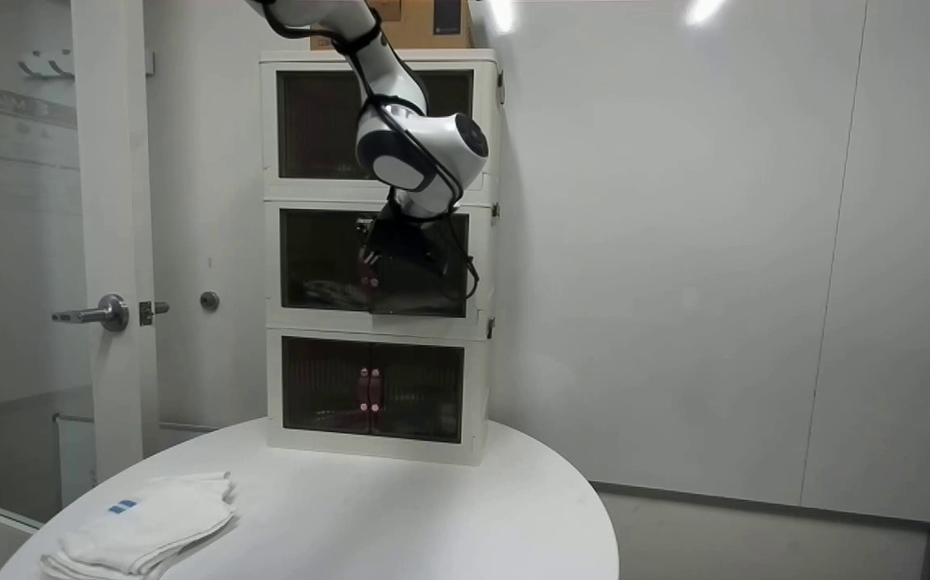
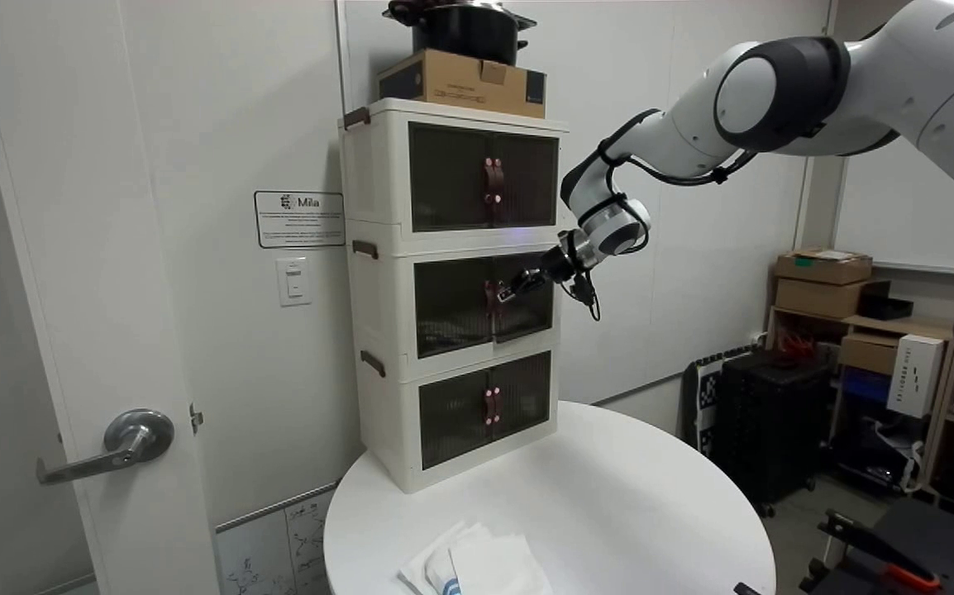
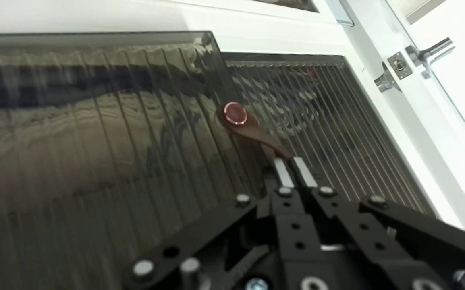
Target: Open the right and left middle cabinet doors, respectively
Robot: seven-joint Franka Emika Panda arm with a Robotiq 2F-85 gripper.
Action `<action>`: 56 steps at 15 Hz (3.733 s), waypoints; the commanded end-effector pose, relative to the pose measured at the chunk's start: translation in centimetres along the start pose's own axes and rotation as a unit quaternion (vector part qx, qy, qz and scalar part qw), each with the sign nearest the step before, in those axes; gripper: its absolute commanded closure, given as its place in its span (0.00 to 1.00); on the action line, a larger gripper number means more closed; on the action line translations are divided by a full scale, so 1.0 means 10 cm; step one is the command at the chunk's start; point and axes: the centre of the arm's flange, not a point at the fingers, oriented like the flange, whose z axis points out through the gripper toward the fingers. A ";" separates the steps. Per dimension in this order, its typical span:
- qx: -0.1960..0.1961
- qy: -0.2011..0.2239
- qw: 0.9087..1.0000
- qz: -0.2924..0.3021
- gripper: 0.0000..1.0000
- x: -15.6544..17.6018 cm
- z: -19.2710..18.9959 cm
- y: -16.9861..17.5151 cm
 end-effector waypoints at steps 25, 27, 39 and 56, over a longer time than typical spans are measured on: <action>-0.118 0.046 0.988 0.091 0.00 0.59 -1.23 -1.33; -0.156 0.040 0.982 0.096 0.00 0.79 -1.37 -1.46; -0.255 -0.155 0.928 0.223 0.00 1.32 -1.13 -1.89; -0.460 -0.147 0.813 0.326 0.00 1.51 -0.18 -1.54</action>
